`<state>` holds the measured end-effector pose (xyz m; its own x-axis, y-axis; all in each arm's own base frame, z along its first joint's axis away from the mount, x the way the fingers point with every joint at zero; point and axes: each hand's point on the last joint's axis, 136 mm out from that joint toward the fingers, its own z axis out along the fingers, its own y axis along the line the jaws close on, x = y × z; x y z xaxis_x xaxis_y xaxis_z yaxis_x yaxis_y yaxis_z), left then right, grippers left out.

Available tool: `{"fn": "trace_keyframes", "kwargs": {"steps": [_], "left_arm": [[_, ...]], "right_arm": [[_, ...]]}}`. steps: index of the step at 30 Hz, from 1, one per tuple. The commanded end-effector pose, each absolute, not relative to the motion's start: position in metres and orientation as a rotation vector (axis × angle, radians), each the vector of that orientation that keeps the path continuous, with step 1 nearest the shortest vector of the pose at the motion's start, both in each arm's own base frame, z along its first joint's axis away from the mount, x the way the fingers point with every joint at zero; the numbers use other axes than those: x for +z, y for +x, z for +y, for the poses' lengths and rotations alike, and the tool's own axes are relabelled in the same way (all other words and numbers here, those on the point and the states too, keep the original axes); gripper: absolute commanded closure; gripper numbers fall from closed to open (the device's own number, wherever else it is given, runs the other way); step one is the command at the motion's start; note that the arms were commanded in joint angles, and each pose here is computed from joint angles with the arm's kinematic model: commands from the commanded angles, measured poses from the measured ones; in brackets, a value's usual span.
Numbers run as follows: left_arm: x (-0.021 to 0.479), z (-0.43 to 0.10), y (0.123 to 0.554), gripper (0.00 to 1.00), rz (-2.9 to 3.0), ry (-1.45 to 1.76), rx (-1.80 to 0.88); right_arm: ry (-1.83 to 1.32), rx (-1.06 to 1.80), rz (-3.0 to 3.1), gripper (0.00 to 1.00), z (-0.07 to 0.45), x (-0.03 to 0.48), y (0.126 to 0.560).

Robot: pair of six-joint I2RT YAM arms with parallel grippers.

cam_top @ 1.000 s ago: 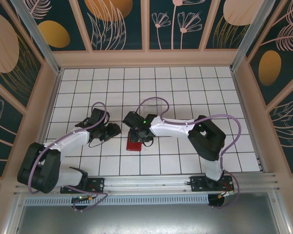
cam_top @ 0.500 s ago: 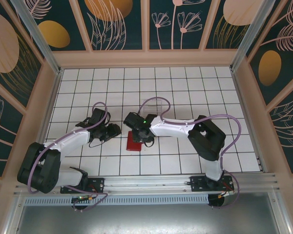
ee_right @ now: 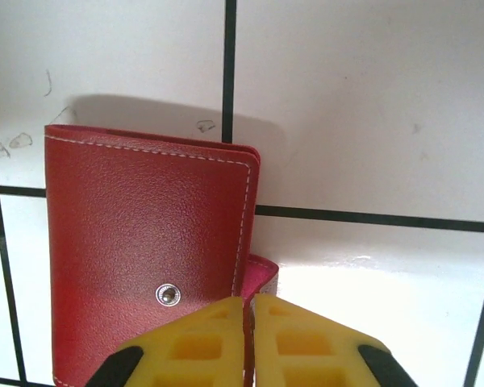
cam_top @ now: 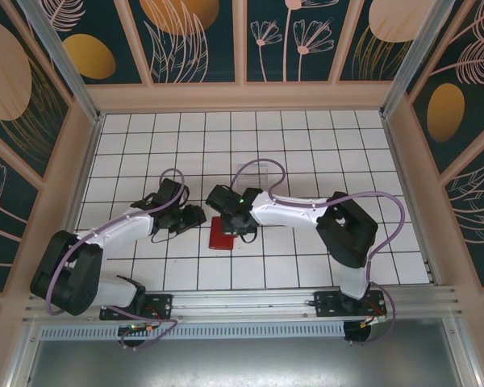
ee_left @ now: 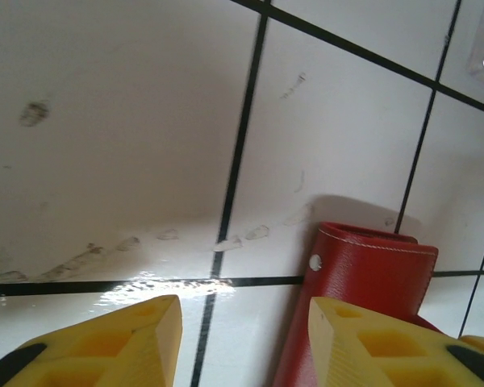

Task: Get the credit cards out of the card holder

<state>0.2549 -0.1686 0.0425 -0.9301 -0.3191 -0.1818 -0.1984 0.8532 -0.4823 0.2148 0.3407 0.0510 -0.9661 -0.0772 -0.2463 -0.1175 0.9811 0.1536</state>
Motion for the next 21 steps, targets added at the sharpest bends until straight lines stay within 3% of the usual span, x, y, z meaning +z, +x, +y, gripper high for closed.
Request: {"fn": "trace_keyframes", "kwargs": {"steps": [1,7,21], "left_arm": [[0.048,-0.182,0.257,0.52,2.781,-0.347,-0.693],[0.051,-0.2,0.252,0.48,2.796,-0.282,-0.754],[0.069,-0.215,0.248,0.29,2.76,-0.237,-0.889]], "right_arm": [[-0.116,0.241,2.838,0.96,0.335,0.068,0.219],[-0.083,0.348,2.782,0.99,0.339,0.094,0.221],[-0.058,0.52,2.741,1.0,0.351,0.118,0.219]]}}
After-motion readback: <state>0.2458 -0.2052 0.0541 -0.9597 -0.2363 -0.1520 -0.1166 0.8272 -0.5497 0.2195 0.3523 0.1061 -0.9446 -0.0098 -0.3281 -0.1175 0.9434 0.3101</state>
